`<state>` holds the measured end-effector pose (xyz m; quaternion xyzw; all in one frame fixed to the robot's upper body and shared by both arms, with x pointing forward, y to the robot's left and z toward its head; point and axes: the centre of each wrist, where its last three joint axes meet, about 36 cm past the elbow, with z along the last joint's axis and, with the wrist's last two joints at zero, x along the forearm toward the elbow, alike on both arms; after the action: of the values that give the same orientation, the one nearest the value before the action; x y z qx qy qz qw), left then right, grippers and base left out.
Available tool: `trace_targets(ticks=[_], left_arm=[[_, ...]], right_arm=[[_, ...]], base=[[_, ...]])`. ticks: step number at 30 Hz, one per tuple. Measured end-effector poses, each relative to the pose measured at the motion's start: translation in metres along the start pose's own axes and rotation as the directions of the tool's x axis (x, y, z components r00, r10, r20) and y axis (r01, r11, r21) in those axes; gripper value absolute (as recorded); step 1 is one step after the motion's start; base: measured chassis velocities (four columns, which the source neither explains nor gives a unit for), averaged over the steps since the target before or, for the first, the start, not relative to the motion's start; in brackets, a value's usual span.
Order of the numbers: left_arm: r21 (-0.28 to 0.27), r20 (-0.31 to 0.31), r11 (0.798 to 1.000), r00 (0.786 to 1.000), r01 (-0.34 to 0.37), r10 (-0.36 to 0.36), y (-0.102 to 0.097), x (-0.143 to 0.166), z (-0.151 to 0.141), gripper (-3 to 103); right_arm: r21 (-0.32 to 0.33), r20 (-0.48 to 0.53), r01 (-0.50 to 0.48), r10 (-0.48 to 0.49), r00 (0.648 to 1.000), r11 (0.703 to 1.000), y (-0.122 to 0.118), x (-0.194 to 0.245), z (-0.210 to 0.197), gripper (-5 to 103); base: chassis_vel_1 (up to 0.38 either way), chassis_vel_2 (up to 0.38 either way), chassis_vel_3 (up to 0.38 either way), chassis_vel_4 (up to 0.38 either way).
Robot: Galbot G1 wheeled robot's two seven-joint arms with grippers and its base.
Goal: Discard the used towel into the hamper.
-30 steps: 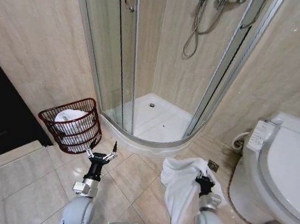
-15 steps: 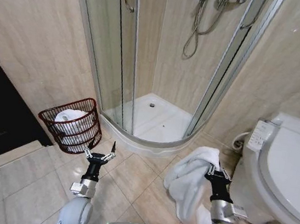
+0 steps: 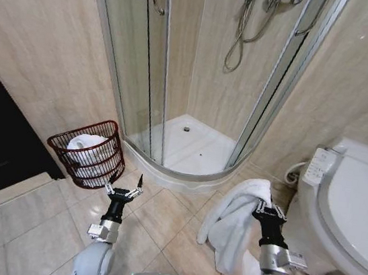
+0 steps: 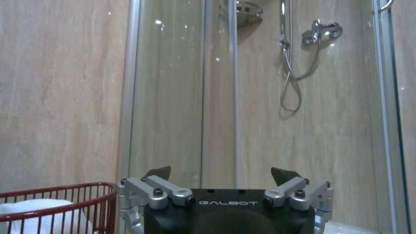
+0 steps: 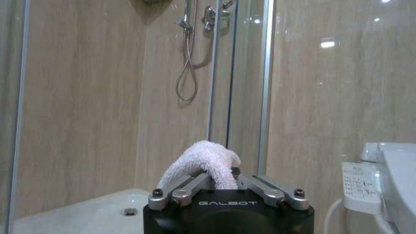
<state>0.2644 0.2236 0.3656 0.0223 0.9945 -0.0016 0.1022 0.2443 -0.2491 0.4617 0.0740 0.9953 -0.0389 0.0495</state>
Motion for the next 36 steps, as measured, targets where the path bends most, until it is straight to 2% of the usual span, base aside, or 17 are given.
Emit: trace_targets(ticks=[16,27,36], left_arm=[[-0.017,-0.009,1.0,1.0,-0.014,0.014,-0.006,-0.002,-0.001,100],[-0.025,-0.007,1.0,1.0,-0.009,0.009,-0.003,0.001,-0.001,100],[-0.031,-0.003,0.999,1.0,-0.011,0.011,-0.006,0.001,-0.003,100]], right_arm=[[0.01,0.01,0.009,-0.01,1.0,1.0,-0.002,-0.001,0.002,5],[0.011,0.005,0.014,-0.014,1.0,1.0,-0.002,-0.001,0.008,5],[0.039,0.0,0.019,-0.019,1.0,0.999,-0.007,-0.006,0.014,5]], base=[[0.021,0.02,0.023,0.02],[0.106,0.097,0.095,0.098],[0.12,0.124,0.121,0.121]])
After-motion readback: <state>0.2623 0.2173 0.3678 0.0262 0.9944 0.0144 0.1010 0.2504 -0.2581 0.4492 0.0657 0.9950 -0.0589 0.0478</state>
